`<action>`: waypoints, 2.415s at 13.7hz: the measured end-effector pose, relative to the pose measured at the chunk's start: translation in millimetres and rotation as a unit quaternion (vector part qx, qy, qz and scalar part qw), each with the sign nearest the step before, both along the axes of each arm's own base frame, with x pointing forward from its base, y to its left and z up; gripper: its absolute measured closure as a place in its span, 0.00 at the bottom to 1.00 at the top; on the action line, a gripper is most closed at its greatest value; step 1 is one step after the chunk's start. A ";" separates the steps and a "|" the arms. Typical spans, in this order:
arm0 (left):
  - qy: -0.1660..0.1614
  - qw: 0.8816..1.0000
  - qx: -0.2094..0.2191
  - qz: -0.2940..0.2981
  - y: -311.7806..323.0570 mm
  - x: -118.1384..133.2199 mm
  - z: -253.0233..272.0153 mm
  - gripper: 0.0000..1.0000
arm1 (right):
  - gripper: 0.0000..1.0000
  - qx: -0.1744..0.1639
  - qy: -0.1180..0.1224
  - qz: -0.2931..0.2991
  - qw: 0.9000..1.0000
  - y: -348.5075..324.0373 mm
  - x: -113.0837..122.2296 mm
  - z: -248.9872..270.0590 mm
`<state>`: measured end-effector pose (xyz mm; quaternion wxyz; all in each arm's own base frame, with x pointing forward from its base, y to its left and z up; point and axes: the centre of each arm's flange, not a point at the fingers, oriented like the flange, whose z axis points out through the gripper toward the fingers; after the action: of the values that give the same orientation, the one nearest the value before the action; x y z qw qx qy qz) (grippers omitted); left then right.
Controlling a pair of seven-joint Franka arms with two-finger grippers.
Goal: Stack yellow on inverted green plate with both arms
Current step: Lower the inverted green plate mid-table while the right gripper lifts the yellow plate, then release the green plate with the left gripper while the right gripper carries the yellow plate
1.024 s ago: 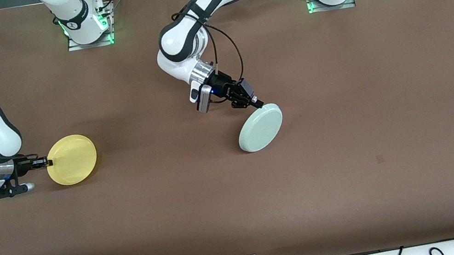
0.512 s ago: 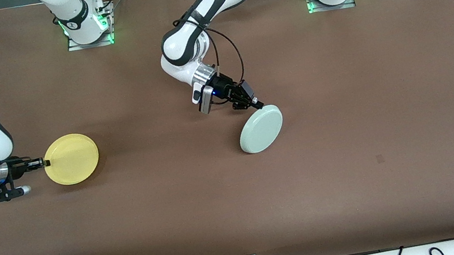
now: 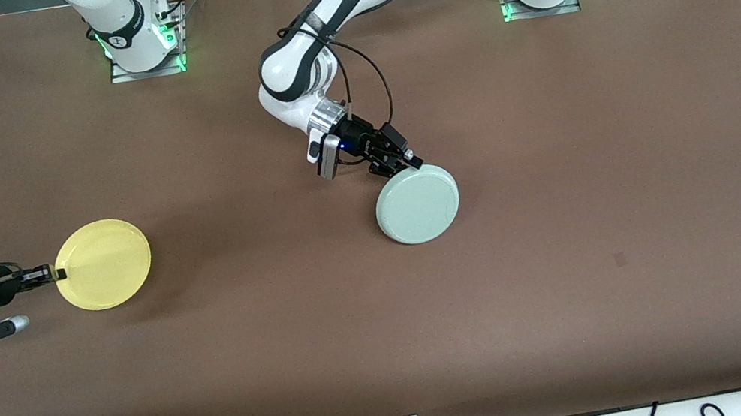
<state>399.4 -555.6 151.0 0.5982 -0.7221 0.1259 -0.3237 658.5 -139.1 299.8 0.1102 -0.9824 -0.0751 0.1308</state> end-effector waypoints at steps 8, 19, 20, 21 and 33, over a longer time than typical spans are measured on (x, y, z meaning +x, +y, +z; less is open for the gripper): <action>0.006 0.999 -0.039 0.004 -10.4 -20.6 -9.3 0.08 | 0.97 0.016 0.003 0.036 0.999 39.3 14.6 38.3; 0.088 0.965 -0.245 0.012 -36.6 -3.5 -7.7 0.00 | 0.97 0.024 0.014 0.075 0.997 118.7 17.8 42.4; 0.094 0.961 -0.259 0.002 -39.3 -1.3 -7.3 0.00 | 0.97 0.021 0.018 0.072 0.997 128.3 17.8 40.8; 0.101 0.957 -0.273 -0.006 -40.5 1.9 -7.9 0.00 | 0.97 0.018 0.022 0.069 0.997 135.7 17.3 38.8; 0.253 0.832 -0.493 0.027 13.9 34.5 85.3 0.00 | 0.97 0.033 0.024 0.017 0.999 216.3 1.2 -24.4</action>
<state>433.9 -541.7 236.3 0.1184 -0.9811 0.0766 -0.1328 659.6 77.2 275.4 0.1419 -0.9735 -0.0930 0.1532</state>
